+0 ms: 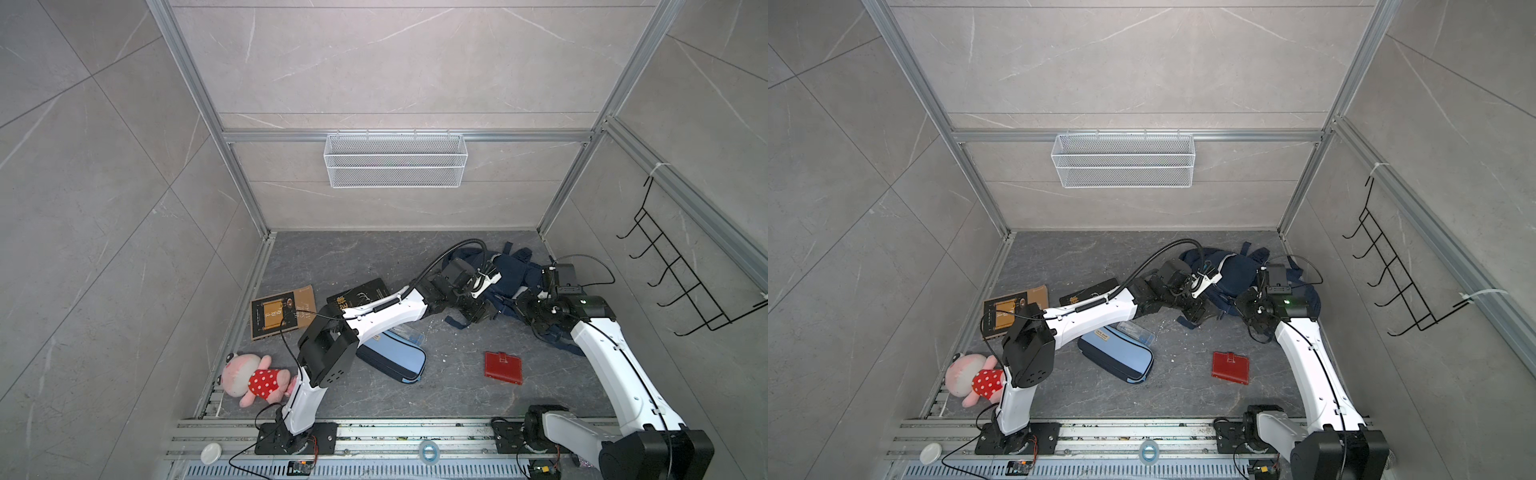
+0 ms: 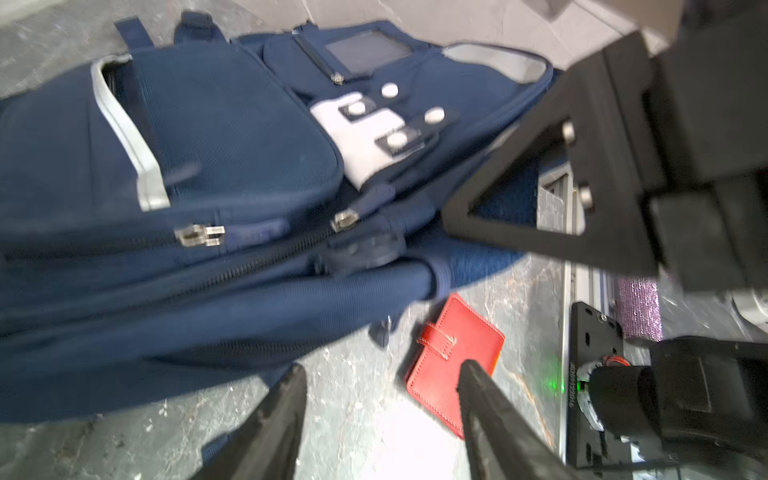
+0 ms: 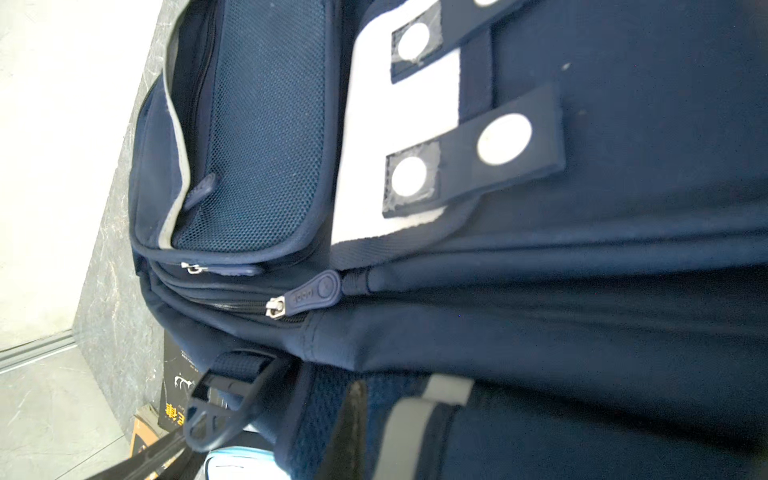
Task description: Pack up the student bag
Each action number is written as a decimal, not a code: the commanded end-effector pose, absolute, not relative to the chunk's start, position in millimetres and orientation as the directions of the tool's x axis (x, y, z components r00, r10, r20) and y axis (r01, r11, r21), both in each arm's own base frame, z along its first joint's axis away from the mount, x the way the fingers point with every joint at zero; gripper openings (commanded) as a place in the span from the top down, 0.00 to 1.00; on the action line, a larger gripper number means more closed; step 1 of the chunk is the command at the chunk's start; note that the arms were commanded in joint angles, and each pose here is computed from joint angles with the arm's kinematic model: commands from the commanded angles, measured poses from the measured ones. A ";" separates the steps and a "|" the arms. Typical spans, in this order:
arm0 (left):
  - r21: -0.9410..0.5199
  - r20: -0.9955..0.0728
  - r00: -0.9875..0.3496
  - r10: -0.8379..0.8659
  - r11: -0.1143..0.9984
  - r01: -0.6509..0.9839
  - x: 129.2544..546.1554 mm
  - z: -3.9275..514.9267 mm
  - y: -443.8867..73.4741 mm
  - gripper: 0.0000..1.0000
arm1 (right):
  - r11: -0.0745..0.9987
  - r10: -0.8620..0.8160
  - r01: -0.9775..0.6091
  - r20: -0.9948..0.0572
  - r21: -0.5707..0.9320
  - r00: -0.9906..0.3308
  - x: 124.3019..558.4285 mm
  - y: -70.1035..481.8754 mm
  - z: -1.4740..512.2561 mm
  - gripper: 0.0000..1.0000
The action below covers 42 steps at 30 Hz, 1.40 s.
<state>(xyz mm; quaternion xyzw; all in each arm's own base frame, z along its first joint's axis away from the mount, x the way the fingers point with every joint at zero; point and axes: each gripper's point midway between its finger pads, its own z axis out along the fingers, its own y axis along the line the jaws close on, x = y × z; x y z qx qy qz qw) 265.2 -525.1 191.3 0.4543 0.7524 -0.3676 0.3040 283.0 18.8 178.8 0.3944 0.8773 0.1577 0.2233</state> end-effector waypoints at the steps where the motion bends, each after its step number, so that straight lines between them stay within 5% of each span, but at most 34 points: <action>1: -0.277 -0.807 -0.399 0.435 0.319 0.907 269.8 194.8 -530.8 0.58 | 0.641 0.757 0.554 -0.317 0.531 -0.572 303.0 27.1 209.0 1.00; 18: -0.253 -0.798 -0.418 0.434 0.389 0.886 268.8 177.6 -530.6 0.54 | 0.649 0.745 0.531 -0.314 0.545 -0.588 318.3 34.4 211.1 1.00; 24: -0.210 -0.812 -0.407 0.419 0.441 0.872 285.1 175.1 -534.8 0.41 | 0.656 0.738 0.521 -0.318 0.546 -0.596 316.4 35.8 213.9 1.00; 31: -0.184 -0.815 -0.410 0.408 0.489 0.852 295.8 167.7 -533.5 0.44 | 0.663 0.728 0.509 -0.315 0.549 -0.609 316.7 38.4 216.1 1.00; 34: -0.186 -0.813 -0.415 0.409 0.493 0.850 295.5 163.4 -533.5 0.54 | 0.664 0.726 0.502 -0.317 0.554 -0.610 318.6 39.4 218.0 1.00; 42: -0.194 -0.815 -0.422 0.397 0.499 0.845 296.6 161.3 -538.2 0.54 | 0.663 0.725 0.503 -0.308 0.554 -0.616 317.4 40.7 216.4 1.00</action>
